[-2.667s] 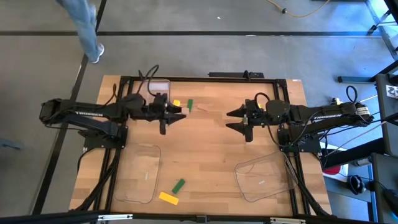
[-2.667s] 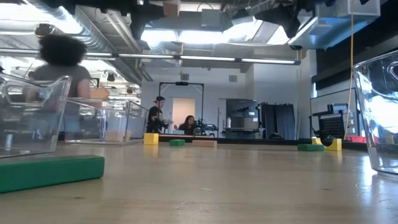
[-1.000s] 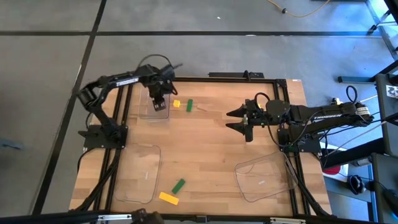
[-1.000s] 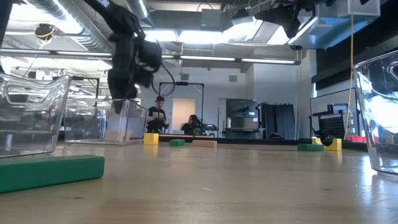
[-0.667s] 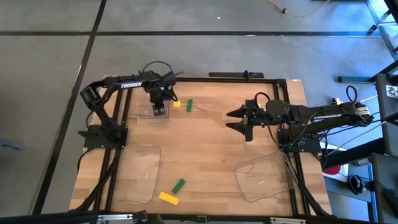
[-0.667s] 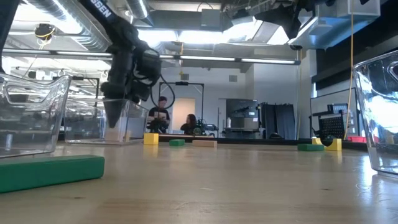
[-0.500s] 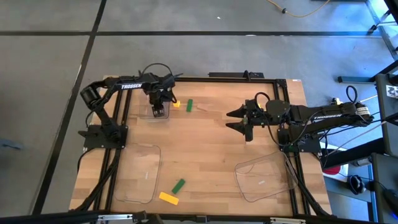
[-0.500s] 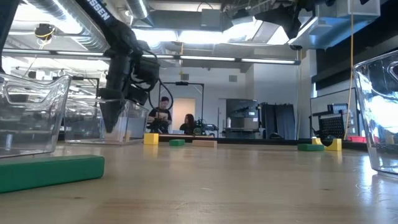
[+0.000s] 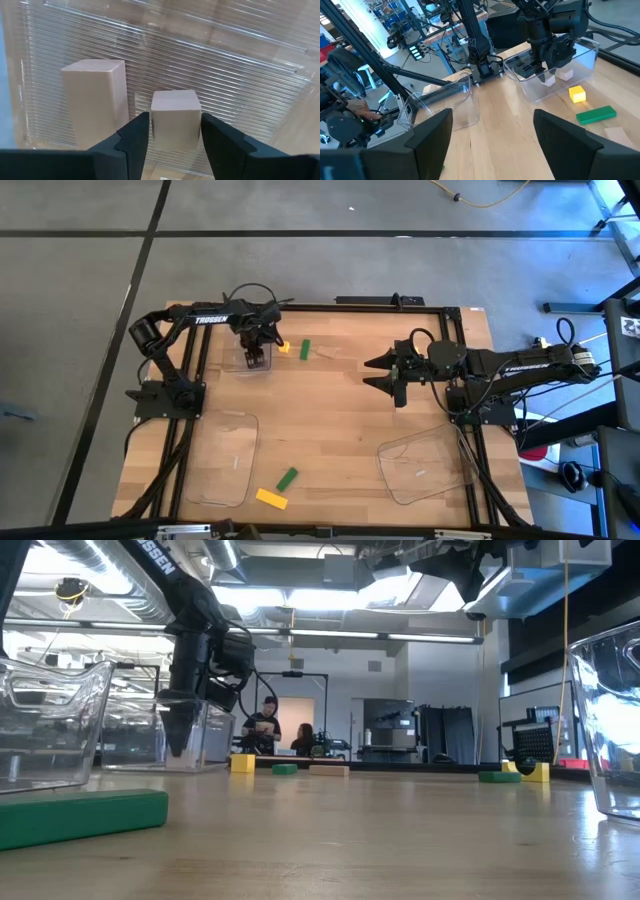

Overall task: Sort & place blocks by color
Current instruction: Put the bottom brown block into the top left transparent bin, then put the brown block into the top left transparent bin

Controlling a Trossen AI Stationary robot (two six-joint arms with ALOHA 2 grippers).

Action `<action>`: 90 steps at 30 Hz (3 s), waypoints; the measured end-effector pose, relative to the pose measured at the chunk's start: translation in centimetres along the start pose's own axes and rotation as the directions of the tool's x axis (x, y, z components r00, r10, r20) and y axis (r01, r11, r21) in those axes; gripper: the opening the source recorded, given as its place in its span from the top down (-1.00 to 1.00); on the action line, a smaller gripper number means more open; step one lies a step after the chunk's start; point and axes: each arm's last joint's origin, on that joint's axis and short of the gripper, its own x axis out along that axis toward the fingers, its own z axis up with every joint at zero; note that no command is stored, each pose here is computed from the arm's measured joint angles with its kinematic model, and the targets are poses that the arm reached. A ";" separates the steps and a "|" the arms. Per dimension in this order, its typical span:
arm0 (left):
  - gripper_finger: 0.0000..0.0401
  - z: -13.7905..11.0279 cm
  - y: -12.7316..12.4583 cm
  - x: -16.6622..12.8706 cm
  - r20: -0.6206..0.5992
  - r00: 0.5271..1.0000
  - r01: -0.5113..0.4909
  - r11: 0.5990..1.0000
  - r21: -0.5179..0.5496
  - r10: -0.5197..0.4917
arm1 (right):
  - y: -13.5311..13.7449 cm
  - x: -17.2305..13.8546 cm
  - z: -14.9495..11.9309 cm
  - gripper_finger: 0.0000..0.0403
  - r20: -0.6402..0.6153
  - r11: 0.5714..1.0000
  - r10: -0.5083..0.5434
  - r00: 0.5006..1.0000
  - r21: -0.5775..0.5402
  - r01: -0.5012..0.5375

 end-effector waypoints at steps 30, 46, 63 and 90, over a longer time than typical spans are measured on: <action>0.12 -3.7 -11.3 -23.0 0.972 0.157 0.228 0.964 0.137 -0.175 | 0.2 0.0 0.4 -0.39 0.044 0.996 0.020 0.999 -0.083 -0.016; 0.13 -5.9 -14.9 -21.2 0.989 -0.024 0.229 0.962 0.148 -0.147 | 0.2 0.0 0.5 -0.39 0.050 0.997 0.024 0.998 -0.079 -0.020; 0.13 -5.9 -14.9 -21.2 0.989 -0.025 0.260 0.954 0.147 -0.145 | -5.1 11.1 1.6 -0.39 -0.298 0.929 -0.369 0.880 -0.108 0.353; 0.13 -5.9 -14.7 -21.2 0.996 -0.022 0.264 0.960 0.092 -0.089 | -16.1 19.6 -5.6 0.94 -0.465 0.755 -0.550 0.693 0.077 0.651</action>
